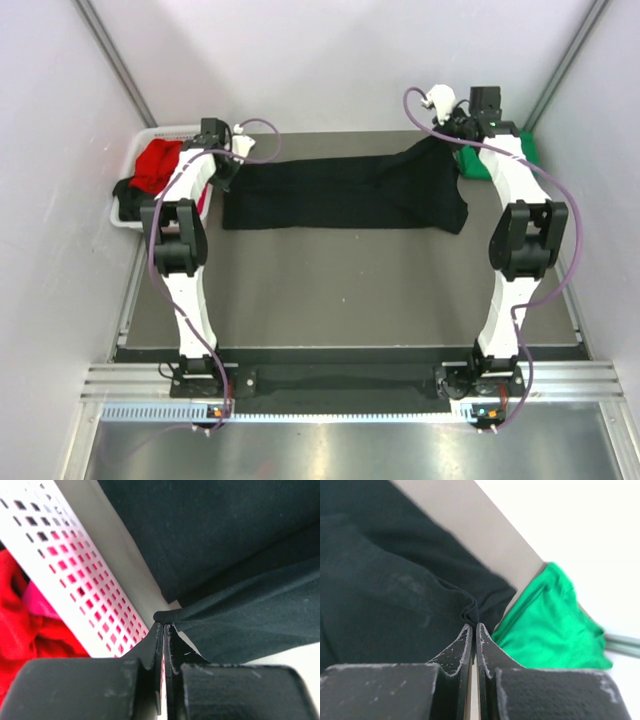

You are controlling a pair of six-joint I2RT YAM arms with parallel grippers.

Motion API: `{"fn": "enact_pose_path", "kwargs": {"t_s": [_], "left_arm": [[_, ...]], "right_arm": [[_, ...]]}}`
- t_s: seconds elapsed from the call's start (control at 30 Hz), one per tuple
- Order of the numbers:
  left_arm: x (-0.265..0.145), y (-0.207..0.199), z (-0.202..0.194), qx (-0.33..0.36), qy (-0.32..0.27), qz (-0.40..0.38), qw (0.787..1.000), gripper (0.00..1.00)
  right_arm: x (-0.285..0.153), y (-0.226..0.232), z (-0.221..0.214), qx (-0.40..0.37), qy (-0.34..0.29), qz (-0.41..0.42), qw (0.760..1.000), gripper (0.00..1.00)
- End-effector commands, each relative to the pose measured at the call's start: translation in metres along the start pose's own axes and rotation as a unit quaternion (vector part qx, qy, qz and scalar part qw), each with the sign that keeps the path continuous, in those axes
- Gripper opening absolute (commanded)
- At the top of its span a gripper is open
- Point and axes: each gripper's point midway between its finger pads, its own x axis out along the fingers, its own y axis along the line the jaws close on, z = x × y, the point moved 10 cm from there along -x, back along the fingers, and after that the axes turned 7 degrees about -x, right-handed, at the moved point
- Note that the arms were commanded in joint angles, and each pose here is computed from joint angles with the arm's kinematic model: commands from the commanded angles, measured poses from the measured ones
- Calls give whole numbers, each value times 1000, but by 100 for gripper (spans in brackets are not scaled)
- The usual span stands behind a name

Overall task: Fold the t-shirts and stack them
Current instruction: Fold the tshirt

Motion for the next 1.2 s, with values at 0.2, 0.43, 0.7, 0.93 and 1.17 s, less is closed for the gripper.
{"fn": "enact_pose_path", "kwargs": {"t_s": [0.2, 0.43, 0.7, 0.93, 1.17], "left_arm": [[6, 16, 29, -23, -46, 46, 998, 0], [-31, 20, 47, -57, -87, 145, 984, 17], [-34, -22, 14, -44, -55, 55, 996, 22], [14, -49, -26, -44, 71, -46, 995, 12], [38, -53, -35, -43, 91, -49, 994, 11]], "right_arm": [[42, -20, 35, -24, -47, -71, 996, 0], [2, -30, 68, 12, -56, -169, 984, 50], [-46, 36, -1, 44, 40, -52, 997, 54], [-47, 65, -69, 96, 123, 59, 986, 54], [-32, 70, -102, 114, 166, 99, 974, 53]]}}
